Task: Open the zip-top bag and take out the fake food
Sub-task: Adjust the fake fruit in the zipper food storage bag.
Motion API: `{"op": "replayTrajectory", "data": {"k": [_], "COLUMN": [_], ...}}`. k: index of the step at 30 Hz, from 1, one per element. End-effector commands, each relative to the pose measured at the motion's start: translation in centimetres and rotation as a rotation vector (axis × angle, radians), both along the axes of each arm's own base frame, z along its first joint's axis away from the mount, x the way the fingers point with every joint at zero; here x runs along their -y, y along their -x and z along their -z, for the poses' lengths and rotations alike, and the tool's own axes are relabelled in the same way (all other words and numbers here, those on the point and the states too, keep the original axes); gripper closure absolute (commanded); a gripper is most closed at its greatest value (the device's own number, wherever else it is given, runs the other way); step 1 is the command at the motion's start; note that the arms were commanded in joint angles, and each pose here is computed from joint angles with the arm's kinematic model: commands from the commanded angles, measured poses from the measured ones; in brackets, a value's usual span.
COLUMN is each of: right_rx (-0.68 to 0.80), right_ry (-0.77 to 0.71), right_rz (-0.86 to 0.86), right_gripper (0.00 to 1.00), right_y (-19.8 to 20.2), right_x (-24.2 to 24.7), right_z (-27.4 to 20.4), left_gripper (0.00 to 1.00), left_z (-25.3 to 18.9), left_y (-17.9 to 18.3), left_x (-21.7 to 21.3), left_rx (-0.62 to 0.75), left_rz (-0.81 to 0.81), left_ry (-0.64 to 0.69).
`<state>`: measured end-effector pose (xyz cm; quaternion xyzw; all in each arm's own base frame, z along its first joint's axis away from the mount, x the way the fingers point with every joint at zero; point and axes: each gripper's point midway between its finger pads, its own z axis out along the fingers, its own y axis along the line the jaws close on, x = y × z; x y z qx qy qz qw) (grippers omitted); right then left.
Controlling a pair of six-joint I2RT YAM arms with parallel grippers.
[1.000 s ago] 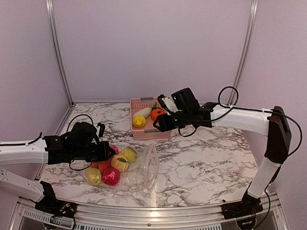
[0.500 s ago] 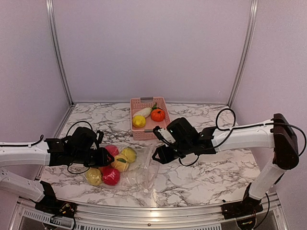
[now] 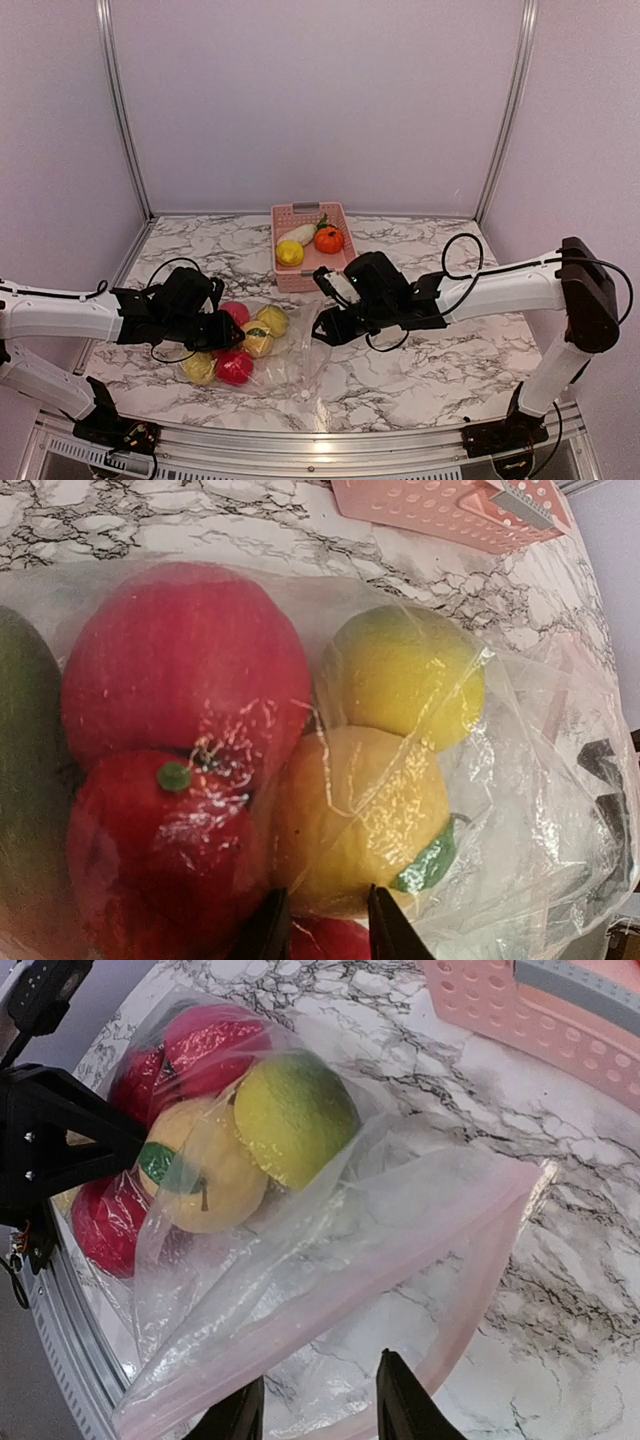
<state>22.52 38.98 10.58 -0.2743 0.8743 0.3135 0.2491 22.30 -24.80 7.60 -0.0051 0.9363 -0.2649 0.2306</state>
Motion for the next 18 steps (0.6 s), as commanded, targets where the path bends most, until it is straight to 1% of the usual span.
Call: {"op": "replayTrajectory", "data": {"k": [1, 6, 12, 16, 18], "right_rx": [-0.027, -0.037, -0.041, -0.041, -0.044], "right_ry": [-0.008, -0.004, -0.004, -0.003, -0.003], "right_rz": [-0.016, -0.022, -0.026, -0.028, -0.03], "right_gripper": [0.64, 0.64, 0.65, 0.65, 0.65], "right_y": [0.5, 0.6, 0.6, 0.7, 0.7], "right_x": [-0.8, -1.0, -1.1, -1.1, -1.1], "right_z": [1.5, 2.2, 2.6, 2.6, 2.8], "left_gripper": [0.72, 0.73, 0.77, 0.79, 0.79], "left_z": [-1.6, -3.3, -0.8, -0.3, -0.1], "left_y": [-0.9, -1.7, -1.7, -1.2, -1.5], "left_x": [1.0, 1.5, 1.4, 0.9, 0.5], "left_rx": [0.026, 0.06, 0.007, -0.011, 0.001], "left_rz": [0.0, -0.004, 0.009, 0.009, -0.008], "left_ry": [0.037, 0.055, -0.018, -0.039, -0.058]}}
